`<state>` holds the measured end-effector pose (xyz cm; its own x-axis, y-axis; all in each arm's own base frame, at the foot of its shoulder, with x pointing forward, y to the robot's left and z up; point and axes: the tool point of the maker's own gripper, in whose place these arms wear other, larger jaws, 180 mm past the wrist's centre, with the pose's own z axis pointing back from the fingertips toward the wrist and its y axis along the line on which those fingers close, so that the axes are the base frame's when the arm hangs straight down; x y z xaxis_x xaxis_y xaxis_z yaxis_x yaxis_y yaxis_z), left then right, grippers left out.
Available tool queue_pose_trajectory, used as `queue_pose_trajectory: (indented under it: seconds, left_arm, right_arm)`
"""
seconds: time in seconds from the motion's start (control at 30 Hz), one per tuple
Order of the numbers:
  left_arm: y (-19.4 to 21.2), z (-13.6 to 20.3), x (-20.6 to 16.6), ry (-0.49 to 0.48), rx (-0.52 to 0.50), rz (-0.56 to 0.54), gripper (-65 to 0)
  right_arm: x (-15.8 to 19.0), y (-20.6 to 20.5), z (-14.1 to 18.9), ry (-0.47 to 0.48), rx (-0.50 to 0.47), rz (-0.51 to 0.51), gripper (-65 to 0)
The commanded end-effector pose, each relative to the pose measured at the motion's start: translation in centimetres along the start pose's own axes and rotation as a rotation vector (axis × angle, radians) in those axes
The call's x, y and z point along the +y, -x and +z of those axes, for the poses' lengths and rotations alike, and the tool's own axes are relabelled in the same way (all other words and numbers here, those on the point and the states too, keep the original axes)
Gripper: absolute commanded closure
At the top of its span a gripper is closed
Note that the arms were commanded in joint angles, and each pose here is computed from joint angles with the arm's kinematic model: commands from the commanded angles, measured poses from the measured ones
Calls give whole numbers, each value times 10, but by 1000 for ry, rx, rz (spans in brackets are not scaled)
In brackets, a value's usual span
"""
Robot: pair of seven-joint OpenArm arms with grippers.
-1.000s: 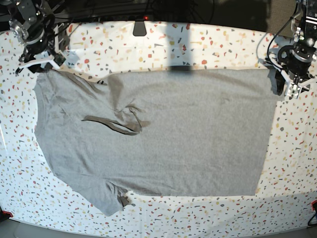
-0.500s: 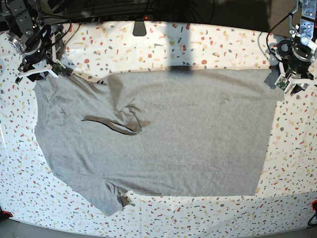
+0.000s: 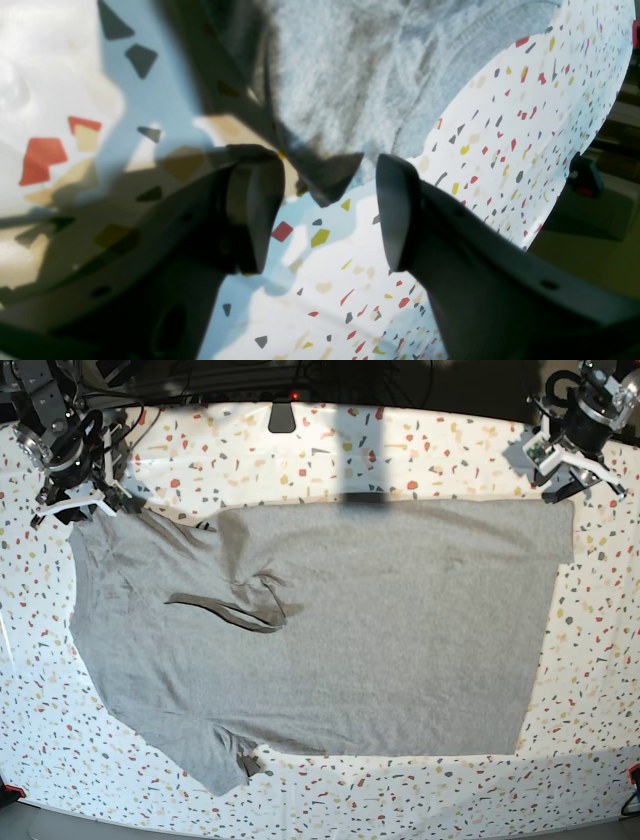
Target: Fold the T-shirt properly
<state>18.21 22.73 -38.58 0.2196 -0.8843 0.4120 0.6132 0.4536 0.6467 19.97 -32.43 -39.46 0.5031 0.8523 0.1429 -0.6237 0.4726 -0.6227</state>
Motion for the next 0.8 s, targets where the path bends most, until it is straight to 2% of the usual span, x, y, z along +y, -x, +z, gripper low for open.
queue_pose_trajectory:
  seconds: [0.0,0.2,0.5,0.77]
  left_arm:
    - [-2,-1,14,-41,-15,-25,-222]
    - [17,-17,22,-55,39,-23,-222]
    - [20,-28,-5,16,53,-83,-221]
    - [62,-48,-2,23,173,-57,-208]
  right_arm:
    - [-12,1,2,28,7,6,-334]
    - [-12,10,2,29,56,6,-334]
    - [-13,11,2,31,62,5,-334]
    - [-13,12,2,35,70,3,-334]
